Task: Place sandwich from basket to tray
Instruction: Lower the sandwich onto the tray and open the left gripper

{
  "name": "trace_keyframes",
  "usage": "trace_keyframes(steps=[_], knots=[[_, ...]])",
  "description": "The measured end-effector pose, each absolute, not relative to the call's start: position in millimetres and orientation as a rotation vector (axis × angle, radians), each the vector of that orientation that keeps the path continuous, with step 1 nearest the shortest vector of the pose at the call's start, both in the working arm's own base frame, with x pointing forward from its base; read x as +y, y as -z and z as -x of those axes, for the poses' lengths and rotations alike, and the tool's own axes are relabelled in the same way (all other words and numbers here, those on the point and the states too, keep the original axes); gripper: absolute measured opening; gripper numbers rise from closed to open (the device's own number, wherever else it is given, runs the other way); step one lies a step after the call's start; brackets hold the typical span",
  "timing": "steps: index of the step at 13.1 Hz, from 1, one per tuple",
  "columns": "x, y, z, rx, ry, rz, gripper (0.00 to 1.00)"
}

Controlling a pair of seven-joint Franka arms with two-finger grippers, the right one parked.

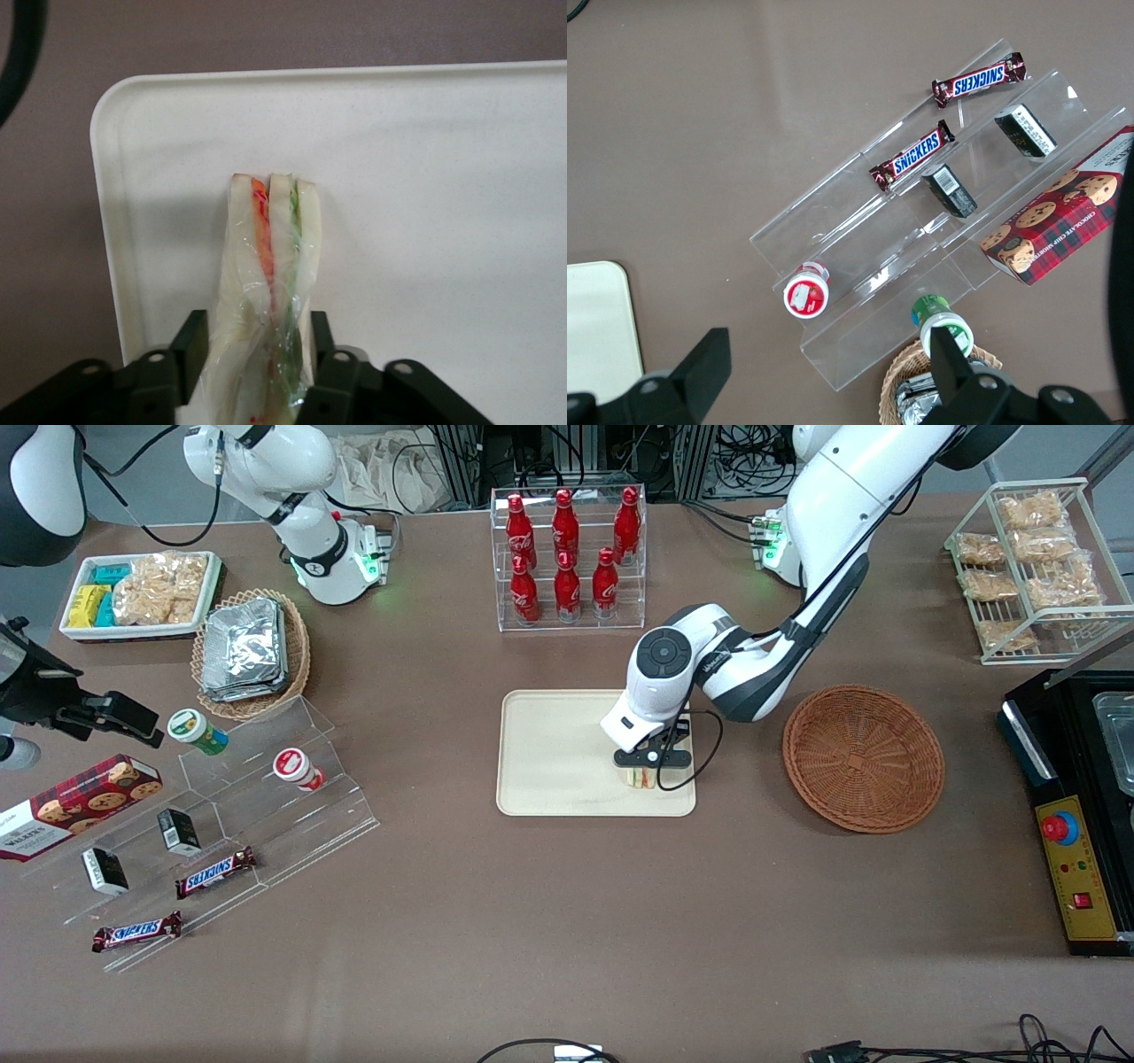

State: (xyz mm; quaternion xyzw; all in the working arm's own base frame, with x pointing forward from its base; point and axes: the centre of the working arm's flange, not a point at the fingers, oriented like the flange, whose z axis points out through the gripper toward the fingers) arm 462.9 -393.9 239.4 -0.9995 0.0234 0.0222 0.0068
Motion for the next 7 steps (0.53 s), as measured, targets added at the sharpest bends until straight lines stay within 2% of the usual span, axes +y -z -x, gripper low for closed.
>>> trace_keyframes(steps=[4,7], knots=[[-393.8,-239.2,-462.8,0.064,-0.07,3.126,0.99],[-393.6,-239.2,-462.9,0.059,-0.07,3.126,1.0]])
